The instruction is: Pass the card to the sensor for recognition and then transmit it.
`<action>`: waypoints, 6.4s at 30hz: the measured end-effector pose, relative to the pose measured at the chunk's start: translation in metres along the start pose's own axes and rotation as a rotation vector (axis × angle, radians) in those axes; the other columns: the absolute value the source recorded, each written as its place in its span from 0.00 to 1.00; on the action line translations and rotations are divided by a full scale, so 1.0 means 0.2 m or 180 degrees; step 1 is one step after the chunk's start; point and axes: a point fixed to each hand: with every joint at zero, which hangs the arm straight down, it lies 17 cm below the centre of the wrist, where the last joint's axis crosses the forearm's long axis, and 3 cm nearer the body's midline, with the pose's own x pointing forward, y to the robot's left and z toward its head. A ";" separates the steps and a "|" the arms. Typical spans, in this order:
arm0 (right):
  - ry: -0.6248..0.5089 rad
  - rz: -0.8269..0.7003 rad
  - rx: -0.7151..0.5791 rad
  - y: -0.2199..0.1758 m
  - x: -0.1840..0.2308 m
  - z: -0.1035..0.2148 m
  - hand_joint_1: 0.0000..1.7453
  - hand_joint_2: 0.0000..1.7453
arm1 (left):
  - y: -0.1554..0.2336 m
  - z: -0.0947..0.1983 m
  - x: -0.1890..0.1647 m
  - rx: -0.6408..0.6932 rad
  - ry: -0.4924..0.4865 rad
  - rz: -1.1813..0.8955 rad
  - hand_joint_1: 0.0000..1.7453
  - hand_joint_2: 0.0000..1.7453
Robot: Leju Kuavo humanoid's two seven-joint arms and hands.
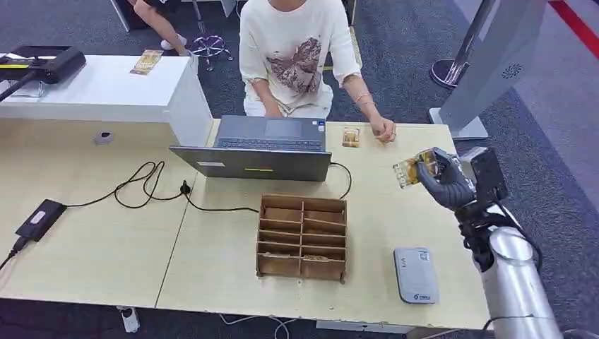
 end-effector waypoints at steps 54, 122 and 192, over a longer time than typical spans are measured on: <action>0.1124 0.0400 0.0085 -0.03 -0.57 0.64 1.00 1.00 | 0.01 0.00 -0.02 0.0028 0.0024 0.0028 0.00 0.00; 0.1595 0.1724 0.0290 -0.06 -0.78 0.68 1.00 1.00 | 0.02 0.00 -0.01 0.0068 0.0018 0.0141 0.00 0.00; 0.0166 0.3919 -0.0365 0.25 0.51 -0.99 1.00 1.00 | 0.01 -0.02 0.07 0.0078 -0.0002 0.0117 0.00 0.00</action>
